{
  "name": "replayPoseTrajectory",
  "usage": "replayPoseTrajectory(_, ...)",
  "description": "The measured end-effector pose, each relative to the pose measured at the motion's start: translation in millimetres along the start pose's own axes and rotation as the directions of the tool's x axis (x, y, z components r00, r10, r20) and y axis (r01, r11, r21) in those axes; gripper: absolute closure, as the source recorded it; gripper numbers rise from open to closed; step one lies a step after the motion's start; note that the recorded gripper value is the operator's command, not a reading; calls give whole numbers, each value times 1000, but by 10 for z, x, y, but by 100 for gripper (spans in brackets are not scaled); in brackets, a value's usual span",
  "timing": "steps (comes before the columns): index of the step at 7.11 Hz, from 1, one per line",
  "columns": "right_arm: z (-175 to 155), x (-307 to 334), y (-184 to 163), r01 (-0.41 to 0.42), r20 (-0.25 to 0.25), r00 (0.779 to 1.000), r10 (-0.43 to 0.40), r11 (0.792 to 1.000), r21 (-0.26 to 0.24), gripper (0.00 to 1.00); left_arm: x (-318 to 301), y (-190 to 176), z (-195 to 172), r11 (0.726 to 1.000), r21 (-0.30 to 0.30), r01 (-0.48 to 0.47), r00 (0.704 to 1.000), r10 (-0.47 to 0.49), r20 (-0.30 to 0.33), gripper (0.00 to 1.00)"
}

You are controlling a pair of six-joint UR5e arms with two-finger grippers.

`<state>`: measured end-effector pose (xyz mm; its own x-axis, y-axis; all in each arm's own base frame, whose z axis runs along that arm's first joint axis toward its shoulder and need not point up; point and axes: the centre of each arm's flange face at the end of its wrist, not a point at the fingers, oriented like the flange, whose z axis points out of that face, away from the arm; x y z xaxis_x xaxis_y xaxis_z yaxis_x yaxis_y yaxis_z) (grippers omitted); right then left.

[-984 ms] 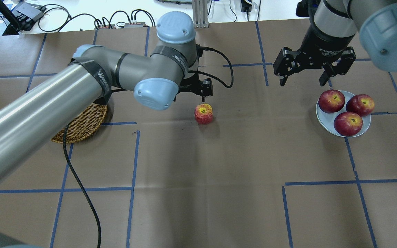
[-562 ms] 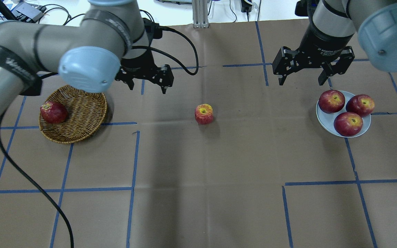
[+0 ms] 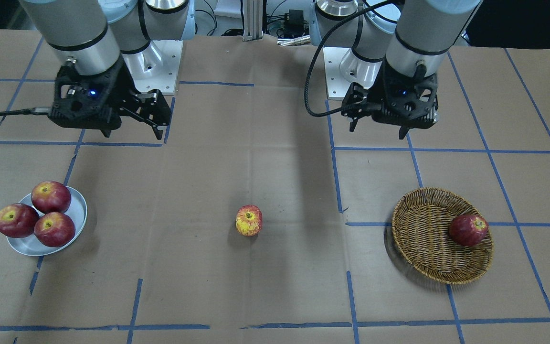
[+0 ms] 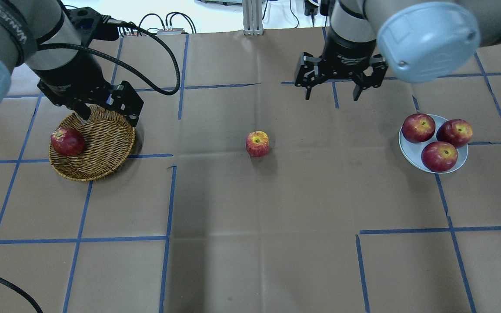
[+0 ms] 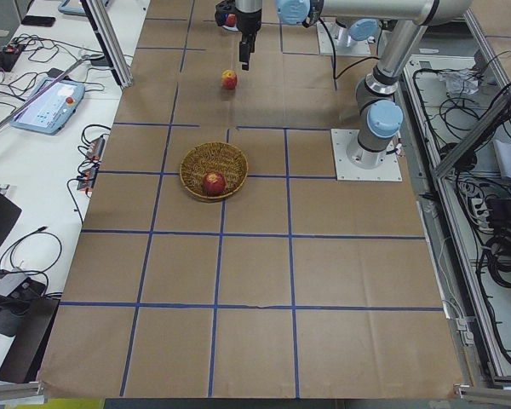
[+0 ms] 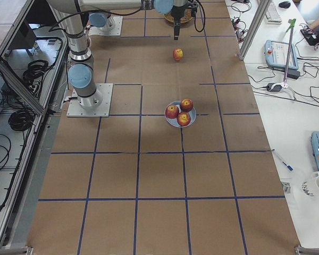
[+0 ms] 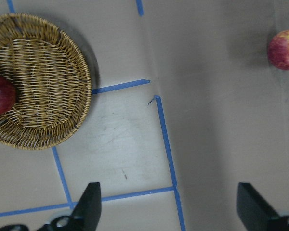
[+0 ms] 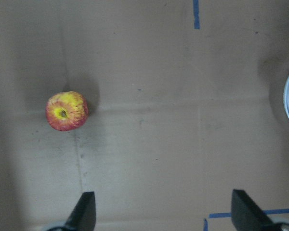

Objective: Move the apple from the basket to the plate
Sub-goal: 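Withdraw the left gripper toward the basket while the right gripper moves over the apple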

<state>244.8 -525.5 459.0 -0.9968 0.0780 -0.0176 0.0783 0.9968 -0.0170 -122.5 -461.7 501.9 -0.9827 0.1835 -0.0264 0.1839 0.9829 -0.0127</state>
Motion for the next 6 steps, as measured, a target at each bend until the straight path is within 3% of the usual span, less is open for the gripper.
replayPoseTrajectory(3,503,-1005,-181,-22,-6,1000,22,1000,3,3,2,18,-27,1000,3,6,1000,-6,-6,1)
replayPoseTrajectory(5,1080,-1147,-228,-13,-16,1000,12,1000,-17,0,1,17,-23,1000,1,2,1000,-2,-5,1)
replayPoseTrajectory(6,1395,-1148,-236,-10,-6,1000,10,1000,6,0,6,51,-58,1000,8,0,1000,0,-3,1)
